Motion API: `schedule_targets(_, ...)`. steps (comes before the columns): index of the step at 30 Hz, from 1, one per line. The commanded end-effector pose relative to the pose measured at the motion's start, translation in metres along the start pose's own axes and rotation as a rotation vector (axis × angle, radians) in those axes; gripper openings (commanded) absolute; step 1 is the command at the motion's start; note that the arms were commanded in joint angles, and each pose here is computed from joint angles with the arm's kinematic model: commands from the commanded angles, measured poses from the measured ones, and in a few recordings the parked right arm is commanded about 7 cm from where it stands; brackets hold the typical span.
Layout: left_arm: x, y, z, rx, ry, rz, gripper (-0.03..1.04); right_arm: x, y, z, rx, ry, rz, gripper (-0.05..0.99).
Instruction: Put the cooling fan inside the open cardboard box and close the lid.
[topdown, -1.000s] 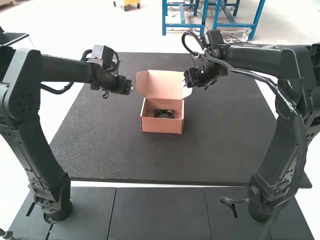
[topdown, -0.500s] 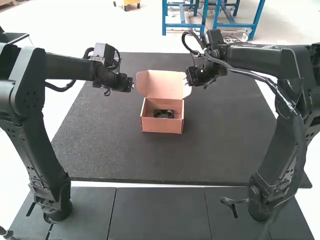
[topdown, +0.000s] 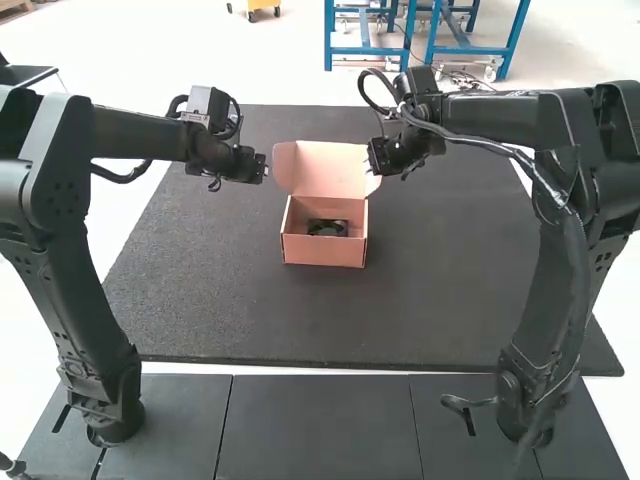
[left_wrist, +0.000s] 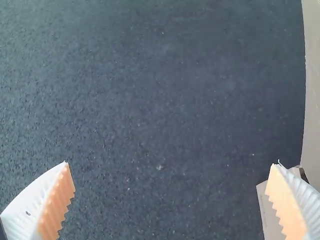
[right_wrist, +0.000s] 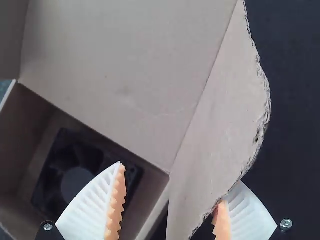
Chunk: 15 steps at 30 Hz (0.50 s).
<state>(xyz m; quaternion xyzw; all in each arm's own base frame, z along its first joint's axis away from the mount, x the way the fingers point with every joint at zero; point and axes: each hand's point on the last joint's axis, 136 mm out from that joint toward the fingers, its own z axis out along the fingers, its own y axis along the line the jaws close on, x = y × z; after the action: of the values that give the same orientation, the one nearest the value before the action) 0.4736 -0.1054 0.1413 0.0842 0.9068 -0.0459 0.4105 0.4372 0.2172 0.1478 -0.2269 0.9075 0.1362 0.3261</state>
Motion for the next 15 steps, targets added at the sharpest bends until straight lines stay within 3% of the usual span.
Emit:
schedule_targets(1, -0.017, -0.002, -0.0007, 0.001, -0.038, 0.001, 0.9, -0.0246, -0.0028, -0.0088, -0.001, -0.061, 0.01, 0.39)
schedule_targets(7, -0.0156, -0.0031, 0.0018, 0.004, -0.035, 0.002, 0.9, -0.0341, -0.0028, -0.0119, 0.001, -0.08, 0.008, 0.39)
schedule_targets(15, -0.0166, -0.0029, 0.003, 0.003, -0.038, 0.005, 0.9, -0.0314, -0.0042, -0.0111, 0.001, -0.073, 0.002, 0.25)
